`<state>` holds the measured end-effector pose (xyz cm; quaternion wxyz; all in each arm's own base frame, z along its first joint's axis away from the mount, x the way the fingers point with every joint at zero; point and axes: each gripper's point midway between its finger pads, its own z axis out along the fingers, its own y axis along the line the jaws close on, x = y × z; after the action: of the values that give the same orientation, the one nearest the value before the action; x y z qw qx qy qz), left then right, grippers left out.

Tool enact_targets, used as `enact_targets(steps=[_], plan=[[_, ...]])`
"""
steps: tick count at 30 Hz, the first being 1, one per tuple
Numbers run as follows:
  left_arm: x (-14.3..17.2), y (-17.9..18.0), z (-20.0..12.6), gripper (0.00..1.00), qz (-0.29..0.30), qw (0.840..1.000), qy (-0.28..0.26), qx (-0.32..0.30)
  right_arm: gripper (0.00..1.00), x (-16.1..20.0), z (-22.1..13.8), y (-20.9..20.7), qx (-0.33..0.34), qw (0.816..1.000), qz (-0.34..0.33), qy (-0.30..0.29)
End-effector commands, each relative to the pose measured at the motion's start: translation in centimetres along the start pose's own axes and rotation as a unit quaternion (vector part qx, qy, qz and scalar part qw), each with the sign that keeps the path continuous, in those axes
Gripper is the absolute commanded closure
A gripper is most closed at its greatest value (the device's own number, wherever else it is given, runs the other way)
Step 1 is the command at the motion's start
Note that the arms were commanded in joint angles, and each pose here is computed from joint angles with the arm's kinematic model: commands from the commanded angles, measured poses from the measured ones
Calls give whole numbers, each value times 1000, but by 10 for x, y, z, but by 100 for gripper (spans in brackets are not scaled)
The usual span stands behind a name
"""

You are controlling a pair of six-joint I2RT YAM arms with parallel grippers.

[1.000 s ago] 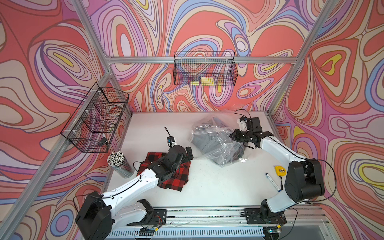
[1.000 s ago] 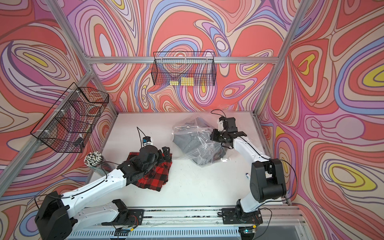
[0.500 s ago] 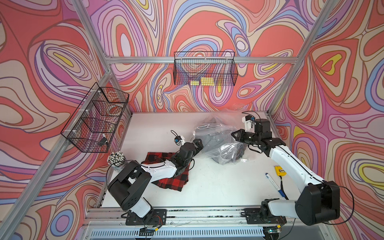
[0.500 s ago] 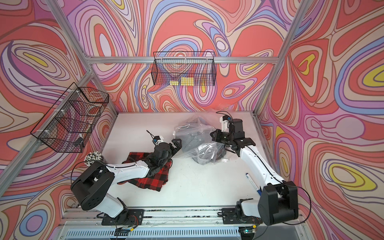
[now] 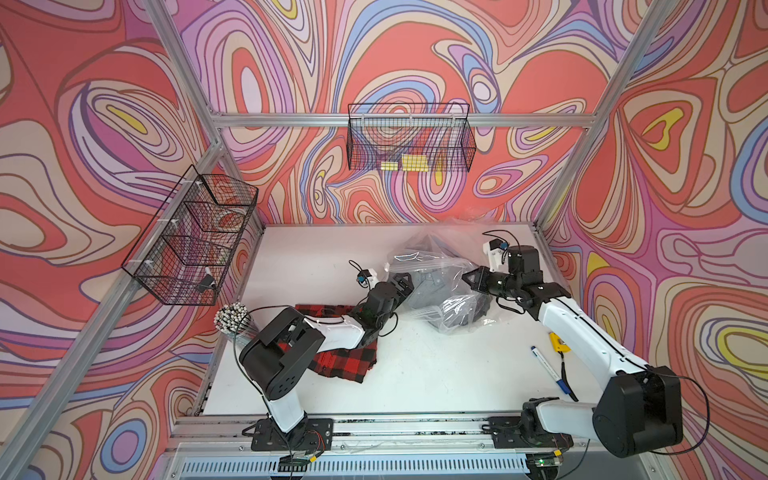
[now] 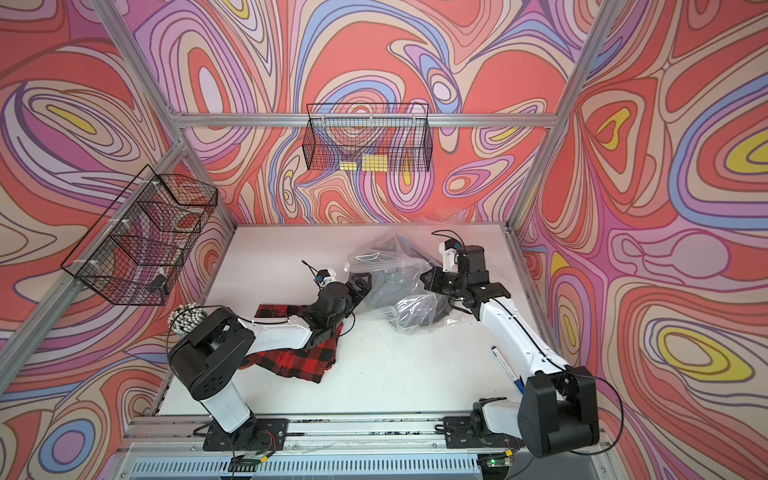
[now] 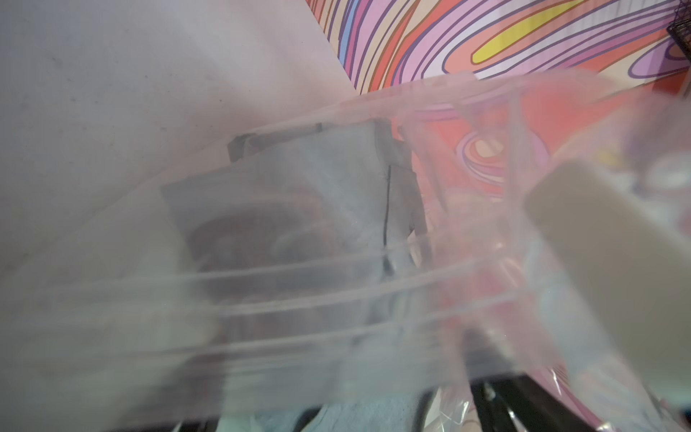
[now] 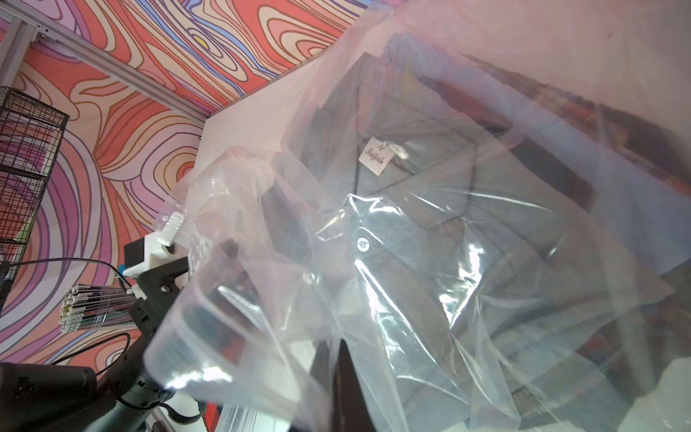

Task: Take the shirt out of the vacuum bag
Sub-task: Place the shirt at the center of the board, then take out the shirt from the vacuum bag.

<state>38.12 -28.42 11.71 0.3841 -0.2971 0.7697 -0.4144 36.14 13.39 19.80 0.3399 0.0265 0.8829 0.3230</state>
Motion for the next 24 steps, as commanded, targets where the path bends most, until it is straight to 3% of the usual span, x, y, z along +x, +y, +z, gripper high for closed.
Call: enact_targets(steps=[1,9,16,24], plan=[[9,9,-11,1,-15,1000,14,-11,100,-5,-1,5,-10,1000,-5,-7],[9,-1,1,1,33,999,16,2,100,-8,3,9,-19,1000,-1,-8],[25,15,22,1,2,999,38,11,100,-11,-2,12,-13,1000,-11,-8],[18,8,21,1,28,999,26,3,100,-11,0,11,-16,1000,-9,-6]])
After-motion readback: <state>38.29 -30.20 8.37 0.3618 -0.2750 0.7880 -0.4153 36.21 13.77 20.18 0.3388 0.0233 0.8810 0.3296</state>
